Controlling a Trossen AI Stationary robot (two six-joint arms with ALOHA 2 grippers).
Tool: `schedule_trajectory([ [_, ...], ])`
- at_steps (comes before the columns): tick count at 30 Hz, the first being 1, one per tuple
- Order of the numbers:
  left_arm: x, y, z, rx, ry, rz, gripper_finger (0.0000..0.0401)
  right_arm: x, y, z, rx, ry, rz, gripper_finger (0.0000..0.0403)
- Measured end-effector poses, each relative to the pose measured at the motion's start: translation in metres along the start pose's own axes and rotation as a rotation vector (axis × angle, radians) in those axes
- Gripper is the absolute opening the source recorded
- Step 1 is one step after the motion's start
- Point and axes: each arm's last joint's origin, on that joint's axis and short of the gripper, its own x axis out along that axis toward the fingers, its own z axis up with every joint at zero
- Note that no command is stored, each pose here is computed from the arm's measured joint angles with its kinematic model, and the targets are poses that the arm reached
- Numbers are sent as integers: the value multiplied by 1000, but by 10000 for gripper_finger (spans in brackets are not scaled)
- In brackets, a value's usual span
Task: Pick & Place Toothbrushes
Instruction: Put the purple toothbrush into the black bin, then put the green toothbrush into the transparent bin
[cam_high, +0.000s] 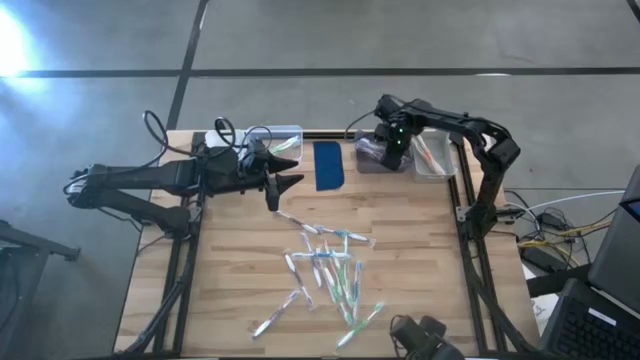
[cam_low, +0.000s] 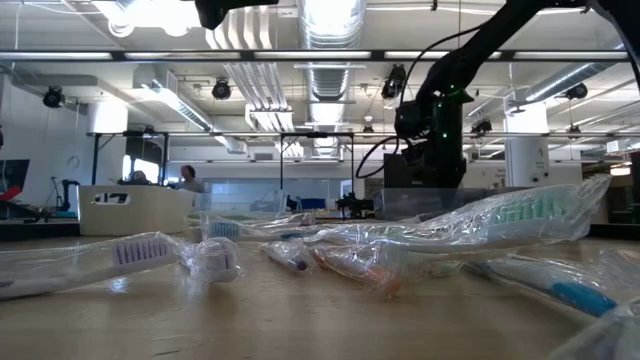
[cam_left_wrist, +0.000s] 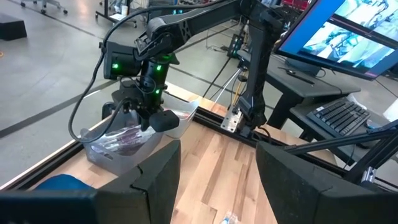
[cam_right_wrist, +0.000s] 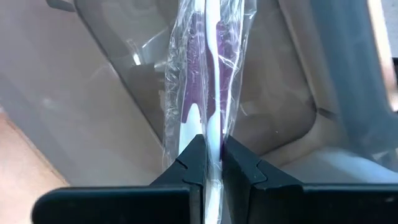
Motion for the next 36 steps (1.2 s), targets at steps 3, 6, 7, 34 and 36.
schedule_trajectory([
  [3,0,0,0,0,1,0,213,4,0,1,-1,11,4,23],
  [6,0,0,0,0,1,1,213,6,-1,1,0,9,3,27],
  [7,0,0,0,1,2,1,213,5,-1,2,3,2,0,29],
  [34,0,0,0,22,6,1,213,-16,1,-6,5,-25,-9,193],
  [36,0,0,0,22,5,1,213,-25,1,-8,4,-51,-18,203],
])
